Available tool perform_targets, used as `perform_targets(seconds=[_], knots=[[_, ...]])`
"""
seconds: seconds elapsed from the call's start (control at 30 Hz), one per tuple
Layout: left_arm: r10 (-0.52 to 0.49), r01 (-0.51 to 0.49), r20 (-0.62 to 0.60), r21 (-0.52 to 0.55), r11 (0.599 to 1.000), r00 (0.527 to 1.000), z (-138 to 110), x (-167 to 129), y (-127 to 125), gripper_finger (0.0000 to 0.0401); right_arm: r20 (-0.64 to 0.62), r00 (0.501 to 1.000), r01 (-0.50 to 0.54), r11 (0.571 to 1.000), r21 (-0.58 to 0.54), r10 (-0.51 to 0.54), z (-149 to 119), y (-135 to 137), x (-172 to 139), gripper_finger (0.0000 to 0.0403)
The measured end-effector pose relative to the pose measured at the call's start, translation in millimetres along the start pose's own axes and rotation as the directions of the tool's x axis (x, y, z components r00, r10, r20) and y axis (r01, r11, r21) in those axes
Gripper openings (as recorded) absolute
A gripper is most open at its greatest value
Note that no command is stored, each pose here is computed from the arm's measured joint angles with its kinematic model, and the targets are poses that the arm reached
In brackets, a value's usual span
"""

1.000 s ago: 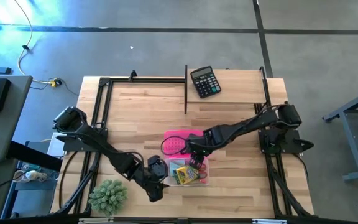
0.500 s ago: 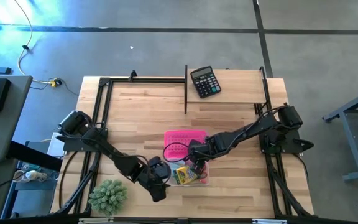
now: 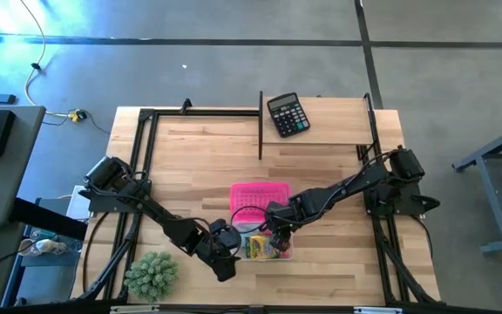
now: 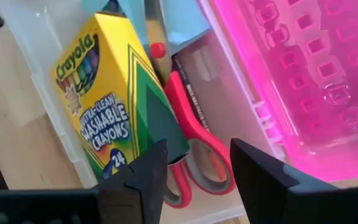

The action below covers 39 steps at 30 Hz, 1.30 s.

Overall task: Pack school essentials
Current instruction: Close the supply box

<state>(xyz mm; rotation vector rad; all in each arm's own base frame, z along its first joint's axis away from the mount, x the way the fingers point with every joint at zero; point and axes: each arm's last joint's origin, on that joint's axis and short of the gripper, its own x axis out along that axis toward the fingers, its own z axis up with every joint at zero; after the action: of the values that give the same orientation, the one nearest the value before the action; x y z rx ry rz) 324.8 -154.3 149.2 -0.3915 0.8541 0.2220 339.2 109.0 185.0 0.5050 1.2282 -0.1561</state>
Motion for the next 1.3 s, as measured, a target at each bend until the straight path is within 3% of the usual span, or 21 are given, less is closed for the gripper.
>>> perform_targets(seconds=[0.33, 0.5, 0.63, 0.9, 1.1, 1.3], knots=[[-0.015, 0.015, -0.008, -0.016, 1.000, 1.000, 2, -4, 0, 0.0211, 0.026, 1.000, 0.013, 0.999, 0.035, -0.014, 6, -8, -15, 0.0165], [-0.020, 0.021, 0.027, -0.039, 0.999, 0.999, 12, -22, 1, 0.0211, 0.131, 0.991, 0.028, 0.999, 0.039, -0.033, 11, -13, -41, 0.0165], [0.037, -0.036, 0.027, -0.041, 0.999, 0.999, 20, -39, 11, 0.0211, 0.219, 0.974, 0.052, 0.997, 0.053, -0.063, 17, -23, -66, 0.0165], [0.161, -0.161, 0.001, -0.087, 0.983, 0.987, 44, -75, 47, 0.0211, 0.363, 0.927, 0.051, 0.990, 0.131, -0.096, 24, -46, -114, 0.0165], [0.291, -0.297, -0.075, -0.102, 0.949, 0.954, 56, -105, 87, 0.0211, 0.443, 0.890, 0.009, 0.974, 0.227, -0.112, 28, -64, -142, 0.0165], [0.343, -0.356, -0.112, -0.129, 0.926, 0.933, 72, -122, 123, 0.0211, 0.448, 0.874, 0.019, 0.935, 0.355, -0.188, 27, -83, -157, 0.0165]])
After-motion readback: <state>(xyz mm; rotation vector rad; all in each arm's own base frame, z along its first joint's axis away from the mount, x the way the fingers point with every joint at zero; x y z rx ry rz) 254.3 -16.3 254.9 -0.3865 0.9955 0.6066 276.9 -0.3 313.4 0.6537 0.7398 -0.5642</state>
